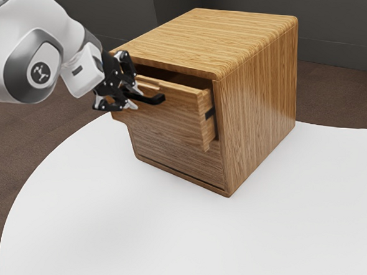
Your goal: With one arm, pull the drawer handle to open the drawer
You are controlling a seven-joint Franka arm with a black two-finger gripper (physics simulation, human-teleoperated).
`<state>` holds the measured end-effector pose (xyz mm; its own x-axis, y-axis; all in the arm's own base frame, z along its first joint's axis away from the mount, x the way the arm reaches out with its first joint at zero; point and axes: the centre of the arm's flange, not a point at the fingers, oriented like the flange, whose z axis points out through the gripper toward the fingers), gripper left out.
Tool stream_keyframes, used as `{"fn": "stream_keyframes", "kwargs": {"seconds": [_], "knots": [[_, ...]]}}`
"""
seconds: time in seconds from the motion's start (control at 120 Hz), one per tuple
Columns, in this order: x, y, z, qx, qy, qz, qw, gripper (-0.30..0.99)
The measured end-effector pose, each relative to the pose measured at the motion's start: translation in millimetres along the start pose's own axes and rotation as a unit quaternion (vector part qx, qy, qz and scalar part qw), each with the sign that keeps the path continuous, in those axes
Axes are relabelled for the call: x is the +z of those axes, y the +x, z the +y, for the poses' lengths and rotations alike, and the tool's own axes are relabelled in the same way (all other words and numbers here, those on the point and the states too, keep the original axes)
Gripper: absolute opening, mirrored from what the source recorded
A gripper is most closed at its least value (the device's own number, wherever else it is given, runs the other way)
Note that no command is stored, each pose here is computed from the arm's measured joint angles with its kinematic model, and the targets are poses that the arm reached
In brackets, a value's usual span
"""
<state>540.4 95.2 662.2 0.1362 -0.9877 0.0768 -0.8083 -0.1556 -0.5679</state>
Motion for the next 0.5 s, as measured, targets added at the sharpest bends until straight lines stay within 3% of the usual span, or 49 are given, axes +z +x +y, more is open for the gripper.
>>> {"fn": "stream_keyframes", "kwargs": {"seconds": [0.5], "knots": [[-15.7,-1.7,25.1,-0.003,0.004,0.002,1.000,0.11]]}}
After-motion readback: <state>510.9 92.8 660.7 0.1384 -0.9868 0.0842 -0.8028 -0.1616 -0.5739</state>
